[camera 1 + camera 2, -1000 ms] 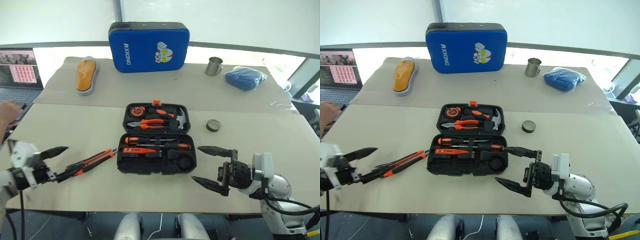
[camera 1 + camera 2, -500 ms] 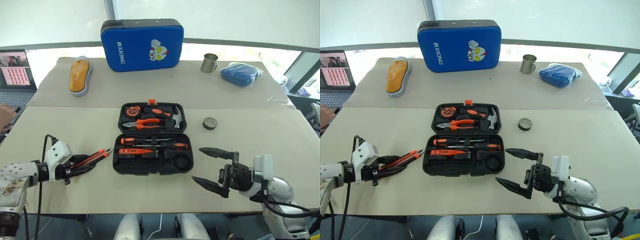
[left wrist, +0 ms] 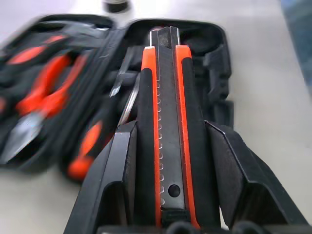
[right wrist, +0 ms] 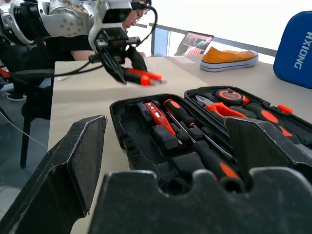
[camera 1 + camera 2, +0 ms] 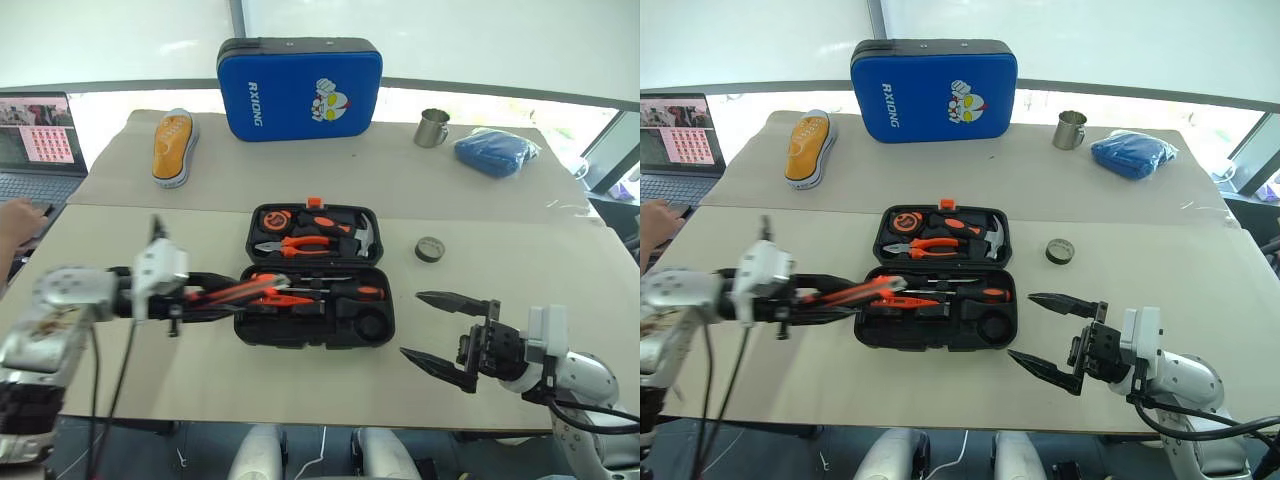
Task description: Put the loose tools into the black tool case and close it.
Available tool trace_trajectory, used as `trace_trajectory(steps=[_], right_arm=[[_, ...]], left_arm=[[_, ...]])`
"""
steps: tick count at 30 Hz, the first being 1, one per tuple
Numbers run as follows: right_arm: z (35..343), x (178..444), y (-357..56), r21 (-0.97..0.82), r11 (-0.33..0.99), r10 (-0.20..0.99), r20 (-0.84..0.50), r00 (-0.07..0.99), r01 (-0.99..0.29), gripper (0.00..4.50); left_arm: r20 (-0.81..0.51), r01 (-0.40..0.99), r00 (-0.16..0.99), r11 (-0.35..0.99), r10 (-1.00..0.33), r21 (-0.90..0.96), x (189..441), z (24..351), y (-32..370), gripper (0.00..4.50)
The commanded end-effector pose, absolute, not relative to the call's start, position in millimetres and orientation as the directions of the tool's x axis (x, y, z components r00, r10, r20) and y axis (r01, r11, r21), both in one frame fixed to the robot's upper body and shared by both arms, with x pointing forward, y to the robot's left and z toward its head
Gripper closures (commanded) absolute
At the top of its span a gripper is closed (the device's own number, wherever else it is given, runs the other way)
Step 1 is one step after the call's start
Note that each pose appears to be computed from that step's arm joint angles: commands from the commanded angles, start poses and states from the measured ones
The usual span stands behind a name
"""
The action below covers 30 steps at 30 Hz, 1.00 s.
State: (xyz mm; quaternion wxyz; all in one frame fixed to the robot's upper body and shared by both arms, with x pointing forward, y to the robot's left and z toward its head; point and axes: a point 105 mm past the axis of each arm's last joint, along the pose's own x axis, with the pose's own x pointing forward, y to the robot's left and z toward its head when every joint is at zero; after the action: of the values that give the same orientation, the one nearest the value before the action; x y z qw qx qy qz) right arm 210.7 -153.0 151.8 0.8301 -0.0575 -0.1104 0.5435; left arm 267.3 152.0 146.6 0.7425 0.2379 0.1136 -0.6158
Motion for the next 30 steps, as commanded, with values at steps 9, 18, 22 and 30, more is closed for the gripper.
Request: trace_trajectory(steps=[9,18,22,30], right_arm=[[158,200,-151,-0.23,0.418,0.908,0.143,0.394,-0.879,0.0],[157,201,-153,-0.242,0.434,0.901,0.143,0.41,-0.868,0.0],[157,202,-155,-0.245,0.438,0.899,0.14,0.416,-0.865,0.0],[155,203,-153,-0.236,0.437,0.899,0.144,0.414,-0.868,0.0]], left_arm=[[-0.593,0.977,0.149,0.024,-0.791,0.213,274,124,116,2.85],[-0.606,0.982,0.119,0.004,-0.787,0.188,274,113,102,2.85],[-0.616,0.983,0.124,0.009,-0.778,0.186,274,110,104,2.85],[-0.567,0.978,0.133,0.015,-0.813,0.208,278,121,95,2.85]])
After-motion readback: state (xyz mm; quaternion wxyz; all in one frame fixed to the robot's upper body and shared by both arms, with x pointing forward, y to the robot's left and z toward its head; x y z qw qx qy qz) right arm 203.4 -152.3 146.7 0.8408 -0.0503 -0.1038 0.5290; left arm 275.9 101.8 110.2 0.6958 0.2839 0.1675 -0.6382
